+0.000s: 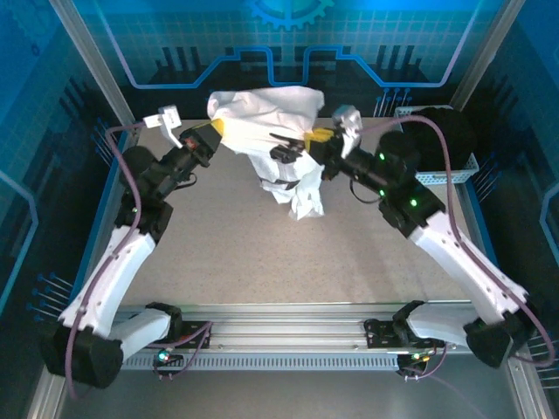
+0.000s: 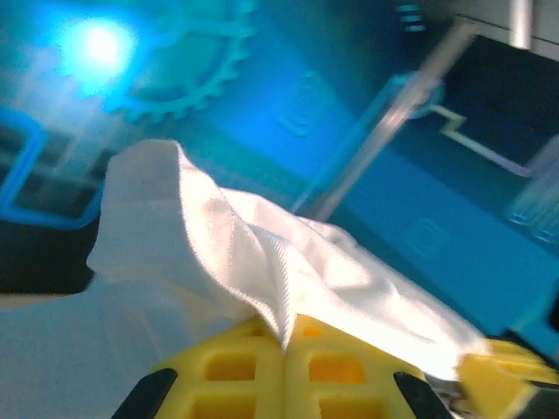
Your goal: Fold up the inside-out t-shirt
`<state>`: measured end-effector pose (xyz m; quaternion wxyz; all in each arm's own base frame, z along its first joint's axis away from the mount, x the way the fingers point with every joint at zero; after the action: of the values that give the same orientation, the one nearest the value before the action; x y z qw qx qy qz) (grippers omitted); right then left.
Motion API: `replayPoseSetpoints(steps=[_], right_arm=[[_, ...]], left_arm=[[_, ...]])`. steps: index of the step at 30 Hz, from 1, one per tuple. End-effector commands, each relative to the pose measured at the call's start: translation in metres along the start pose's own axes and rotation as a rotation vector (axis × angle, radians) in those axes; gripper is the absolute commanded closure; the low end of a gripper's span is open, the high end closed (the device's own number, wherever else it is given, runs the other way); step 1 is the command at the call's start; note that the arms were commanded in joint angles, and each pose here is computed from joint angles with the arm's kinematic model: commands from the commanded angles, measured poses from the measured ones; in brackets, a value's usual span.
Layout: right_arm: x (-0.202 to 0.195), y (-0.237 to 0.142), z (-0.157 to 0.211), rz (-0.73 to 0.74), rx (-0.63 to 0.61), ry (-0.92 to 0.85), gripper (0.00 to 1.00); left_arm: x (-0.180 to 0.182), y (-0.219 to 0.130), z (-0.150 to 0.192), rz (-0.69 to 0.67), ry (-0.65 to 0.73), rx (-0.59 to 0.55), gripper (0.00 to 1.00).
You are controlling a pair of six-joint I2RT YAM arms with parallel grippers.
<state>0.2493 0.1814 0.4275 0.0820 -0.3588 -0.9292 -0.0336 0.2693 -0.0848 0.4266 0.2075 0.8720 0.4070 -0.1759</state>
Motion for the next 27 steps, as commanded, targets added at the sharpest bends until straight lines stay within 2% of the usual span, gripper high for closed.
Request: replayPoseSetpoints(steps=[1, 5, 8, 10, 12, 16, 18, 21, 22, 24, 27], right_arm=[[-0.019, 0.002, 0.075, 0.090, 0.148, -0.001, 0.94], [-0.021, -0.012, 0.158, 0.166, 0.316, 0.047, 0.86], [-0.025, -0.030, 0.199, 0.301, 0.395, 0.089, 0.64], [-0.024, -0.038, 0.206, 0.311, 0.394, 0.101, 0.55], [-0.019, -0.038, 0.202, 0.258, 0.387, 0.093, 0.47], [-0.014, -0.023, 0.196, 0.154, 0.445, 0.110, 0.39], [-0.024, -0.018, 0.196, 0.211, 0.482, 0.148, 0.38], [-0.056, -0.031, 0.190, 0.394, 0.486, 0.240, 0.38], [-0.066, -0.038, 0.188, 0.440, 0.473, 0.282, 0.38], [-0.083, -0.053, 0.183, 0.506, 0.433, 0.347, 0.38], [-0.084, -0.065, 0.176, 0.529, 0.407, 0.338, 0.38]], left_arm=[[0.020, 0.001, 0.035, -0.045, 0.009, 0.094, 1.00], [0.024, -0.004, 0.100, 0.005, -0.006, 0.315, 1.00], [0.022, -0.010, 0.148, 0.036, -0.011, 0.451, 1.00], [0.017, -0.012, 0.172, 0.075, -0.022, 0.523, 1.00], [0.011, -0.014, 0.191, 0.115, -0.017, 0.577, 1.00], [-0.002, -0.015, 0.209, 0.196, -0.012, 0.628, 1.00], [-0.010, -0.015, 0.220, 0.223, -0.010, 0.654, 0.98], [-0.029, -0.011, 0.242, 0.274, 0.001, 0.726, 0.96], [-0.036, -0.010, 0.249, 0.295, 0.011, 0.763, 0.94], [-0.049, -0.008, 0.260, 0.320, 0.047, 0.838, 0.83], [-0.048, -0.012, 0.258, 0.286, 0.079, 0.869, 0.55]])
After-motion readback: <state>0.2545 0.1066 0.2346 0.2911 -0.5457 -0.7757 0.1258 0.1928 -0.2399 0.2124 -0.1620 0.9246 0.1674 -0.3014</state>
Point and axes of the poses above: each hand's point on the last joint's axis, 136 mm out from that joint toward the fingers, its own y axis out along the fingers, its own x axis along the line the jaws close on, z = x × y, the point moved 9 cm from there along -y, back along the fingers, and after that the axes turned 7 degrees about y, right-handed, at the moved point
